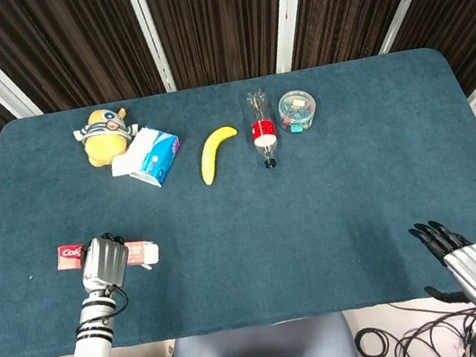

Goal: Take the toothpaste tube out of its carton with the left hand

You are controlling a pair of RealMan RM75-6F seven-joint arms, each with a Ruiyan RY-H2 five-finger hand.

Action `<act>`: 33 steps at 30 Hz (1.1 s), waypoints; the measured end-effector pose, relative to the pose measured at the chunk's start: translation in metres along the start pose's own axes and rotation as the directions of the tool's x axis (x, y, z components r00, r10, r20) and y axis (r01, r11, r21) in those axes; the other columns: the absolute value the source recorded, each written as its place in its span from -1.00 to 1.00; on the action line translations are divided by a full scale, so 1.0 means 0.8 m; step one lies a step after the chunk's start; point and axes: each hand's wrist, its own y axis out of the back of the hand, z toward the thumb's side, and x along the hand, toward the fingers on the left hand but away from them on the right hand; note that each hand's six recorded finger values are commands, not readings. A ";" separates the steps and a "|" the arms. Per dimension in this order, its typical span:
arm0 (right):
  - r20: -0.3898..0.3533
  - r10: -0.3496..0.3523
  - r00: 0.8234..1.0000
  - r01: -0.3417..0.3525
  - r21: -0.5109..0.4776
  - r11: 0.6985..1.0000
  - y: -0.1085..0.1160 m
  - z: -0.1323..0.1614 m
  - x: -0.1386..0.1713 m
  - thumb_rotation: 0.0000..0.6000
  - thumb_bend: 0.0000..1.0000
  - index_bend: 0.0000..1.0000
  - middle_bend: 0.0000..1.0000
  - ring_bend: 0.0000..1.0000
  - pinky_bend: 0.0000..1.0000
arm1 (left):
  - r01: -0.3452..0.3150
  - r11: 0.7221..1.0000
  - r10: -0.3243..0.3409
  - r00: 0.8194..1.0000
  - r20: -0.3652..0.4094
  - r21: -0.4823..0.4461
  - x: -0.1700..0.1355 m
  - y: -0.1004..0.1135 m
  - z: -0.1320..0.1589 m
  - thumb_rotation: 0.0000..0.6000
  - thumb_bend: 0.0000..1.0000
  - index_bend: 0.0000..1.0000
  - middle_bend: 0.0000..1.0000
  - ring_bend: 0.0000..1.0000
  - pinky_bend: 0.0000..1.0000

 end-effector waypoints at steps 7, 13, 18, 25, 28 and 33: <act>-0.001 0.001 1.000 -0.001 0.000 1.000 0.000 0.000 0.000 1.00 -0.75 -0.99 -0.90 -1.00 -0.52 | -0.026 0.999 0.026 1.000 -0.008 0.033 -0.006 0.014 -0.011 1.00 0.08 0.25 0.24 0.90 0.96; -0.002 0.002 1.000 -0.002 0.000 1.000 0.000 0.000 0.000 1.00 -0.75 -0.99 -0.90 -1.00 -0.52 | -0.048 0.997 0.050 0.998 -0.036 0.062 -0.009 0.025 -0.025 1.00 0.09 0.25 0.23 0.90 0.96; -0.001 0.009 1.000 -0.009 0.002 1.000 -0.002 0.000 0.000 1.00 -0.75 -0.99 -0.90 -1.00 -0.52 | -0.061 0.995 0.066 0.997 -0.052 0.082 -0.007 0.029 -0.040 1.00 0.09 0.25 0.23 0.90 0.96; 0.000 0.013 1.000 -0.013 0.003 1.000 -0.002 0.000 0.000 1.00 -0.75 -0.99 -0.90 -1.00 -0.51 | -0.107 0.989 0.121 0.981 -0.151 0.098 0.016 0.031 -0.090 1.00 0.08 0.25 0.22 0.89 0.95; -0.001 0.016 1.000 -0.016 0.006 1.000 -0.003 0.001 -0.001 1.00 -0.75 -0.99 -0.90 -1.00 -0.51 | -0.137 0.989 0.145 0.971 -0.191 0.056 0.022 0.031 -0.108 1.00 0.07 0.25 0.23 0.89 0.95; 0.000 0.024 1.000 -0.024 0.012 1.000 -0.006 0.001 -0.003 1.00 -0.75 -0.99 -0.90 -1.00 -0.51 | -0.151 0.984 0.133 0.975 -0.179 -0.094 0.020 0.021 -0.114 1.00 0.06 0.24 0.22 0.89 0.95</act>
